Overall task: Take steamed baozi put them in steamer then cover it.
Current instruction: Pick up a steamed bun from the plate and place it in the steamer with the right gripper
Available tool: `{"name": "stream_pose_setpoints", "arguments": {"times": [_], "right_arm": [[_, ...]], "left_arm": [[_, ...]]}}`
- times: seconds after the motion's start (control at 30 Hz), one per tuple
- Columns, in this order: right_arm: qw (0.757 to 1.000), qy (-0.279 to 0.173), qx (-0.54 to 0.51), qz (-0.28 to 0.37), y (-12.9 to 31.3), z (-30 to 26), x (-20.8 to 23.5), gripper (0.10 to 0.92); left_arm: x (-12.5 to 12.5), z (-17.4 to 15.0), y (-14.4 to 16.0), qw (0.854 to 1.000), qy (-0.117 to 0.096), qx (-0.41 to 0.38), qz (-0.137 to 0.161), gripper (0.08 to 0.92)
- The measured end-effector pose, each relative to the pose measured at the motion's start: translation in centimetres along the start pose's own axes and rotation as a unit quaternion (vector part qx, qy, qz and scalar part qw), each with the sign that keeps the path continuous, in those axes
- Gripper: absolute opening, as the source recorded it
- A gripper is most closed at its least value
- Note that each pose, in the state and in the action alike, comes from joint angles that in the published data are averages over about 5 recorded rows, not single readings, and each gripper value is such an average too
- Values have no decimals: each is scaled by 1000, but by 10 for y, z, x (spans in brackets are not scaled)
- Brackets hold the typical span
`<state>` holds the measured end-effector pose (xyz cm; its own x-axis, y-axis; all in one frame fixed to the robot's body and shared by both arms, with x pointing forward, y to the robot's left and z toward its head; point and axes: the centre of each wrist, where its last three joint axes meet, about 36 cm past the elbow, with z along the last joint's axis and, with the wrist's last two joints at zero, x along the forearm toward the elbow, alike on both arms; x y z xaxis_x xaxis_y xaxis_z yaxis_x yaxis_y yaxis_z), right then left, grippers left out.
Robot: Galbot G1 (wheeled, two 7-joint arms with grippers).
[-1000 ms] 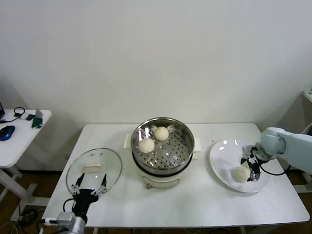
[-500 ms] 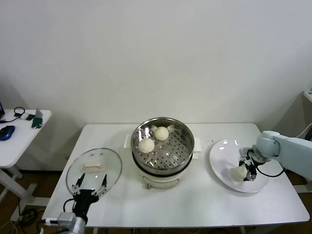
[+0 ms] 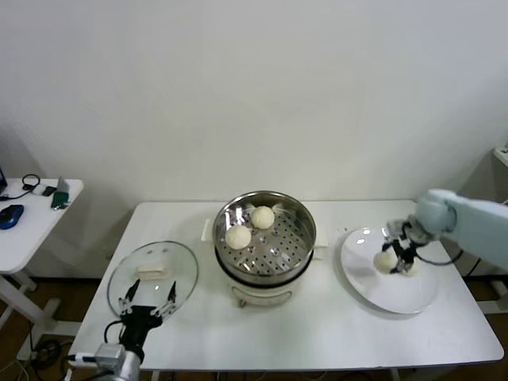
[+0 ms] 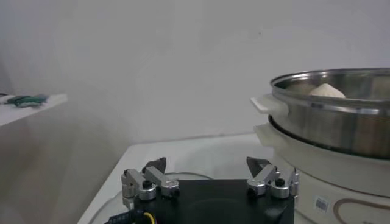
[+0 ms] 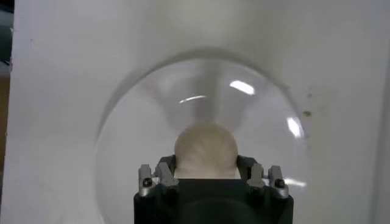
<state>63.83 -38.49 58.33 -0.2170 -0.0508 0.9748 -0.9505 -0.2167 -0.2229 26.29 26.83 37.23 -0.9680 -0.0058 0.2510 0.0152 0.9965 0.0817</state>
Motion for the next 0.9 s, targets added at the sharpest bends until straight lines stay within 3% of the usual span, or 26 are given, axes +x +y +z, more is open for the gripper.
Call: {"name": "stream_pose_setpoints", "arguments": {"times": [0.2,0.43,0.6,0.9], "right_arm": [[988,-19,136,66,-54,-58,98,662],[943,-41,318,94,-71,-162,161,662],[902,-50,424,69,-60,-229,153,662],[841,-54,538,10,-42,-298,86,662]], "left_arm": [[2,0,-1,1000,-1,-1,0,823],[3,-5,-1,1000,-5,-1,-3,823],[3,-7,1,1000,-7,-3,-7,823],[7,-8,5,1000,-9,-4,-15,823]]}}
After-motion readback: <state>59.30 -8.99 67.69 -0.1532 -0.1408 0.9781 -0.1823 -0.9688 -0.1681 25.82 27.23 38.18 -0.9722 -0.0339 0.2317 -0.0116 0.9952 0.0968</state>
